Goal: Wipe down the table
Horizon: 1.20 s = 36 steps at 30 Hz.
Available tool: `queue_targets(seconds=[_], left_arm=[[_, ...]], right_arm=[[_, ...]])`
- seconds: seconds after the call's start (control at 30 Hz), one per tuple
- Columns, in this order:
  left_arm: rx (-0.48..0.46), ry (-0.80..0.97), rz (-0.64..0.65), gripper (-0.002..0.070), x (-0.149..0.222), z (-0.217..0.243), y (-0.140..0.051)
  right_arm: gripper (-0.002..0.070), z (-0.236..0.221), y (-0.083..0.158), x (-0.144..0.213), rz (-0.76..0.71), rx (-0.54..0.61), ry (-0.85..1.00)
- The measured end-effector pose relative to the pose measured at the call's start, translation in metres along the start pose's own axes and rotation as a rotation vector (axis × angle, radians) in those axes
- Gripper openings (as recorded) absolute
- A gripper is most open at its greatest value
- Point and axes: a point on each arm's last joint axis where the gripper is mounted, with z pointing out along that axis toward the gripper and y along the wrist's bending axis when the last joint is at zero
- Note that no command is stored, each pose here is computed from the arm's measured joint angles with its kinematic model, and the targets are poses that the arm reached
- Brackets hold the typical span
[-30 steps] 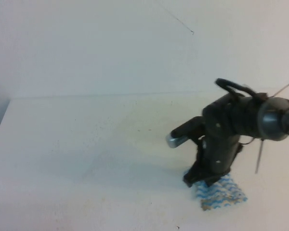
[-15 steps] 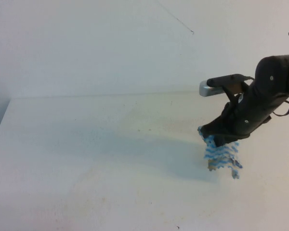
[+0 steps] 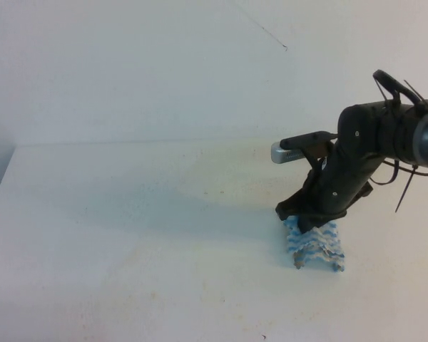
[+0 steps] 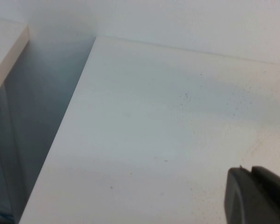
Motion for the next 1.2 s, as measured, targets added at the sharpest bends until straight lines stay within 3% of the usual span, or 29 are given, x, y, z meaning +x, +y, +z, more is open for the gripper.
queue_targets(seconds=[0.17,0.37,0.5,0.67,0.83,1.03,1.2], left_arm=[[0.000,0.000,0.000,-0.0001,0.000,0.000,0.000],[0.000,0.000,0.000,-0.0001,0.000,0.000,0.000],[0.000,0.000,0.000,-0.0001,0.000,0.000,0.000],[0.000,0.000,0.000,-0.0001,0.000,0.000,0.000],[0.000,0.000,0.000,-0.0001,0.000,0.000,0.000],[0.000,0.000,0.000,-0.0001,0.000,0.000,0.000],[0.000,0.000,0.000,-0.0001,0.000,0.000,0.000]], right_arm=[[0.0283,-0.001,0.002,-0.002,-0.005,-0.001,-0.008],[0.0351,-0.038,0.003,-0.019,-0.049,0.034,-0.028],[0.0277,-0.114,0.002,-0.030,-0.128,0.138,-0.148],[0.0050,-0.241,0.001,-0.009,-0.150,0.306,-0.406],[0.0008,-0.335,0.004,0.050,-0.131,0.367,-0.638],[0.0001,-0.351,0.004,0.134,-0.074,0.342,-0.732],[0.0000,-0.339,0.004,0.217,-0.013,0.260,-0.954]])
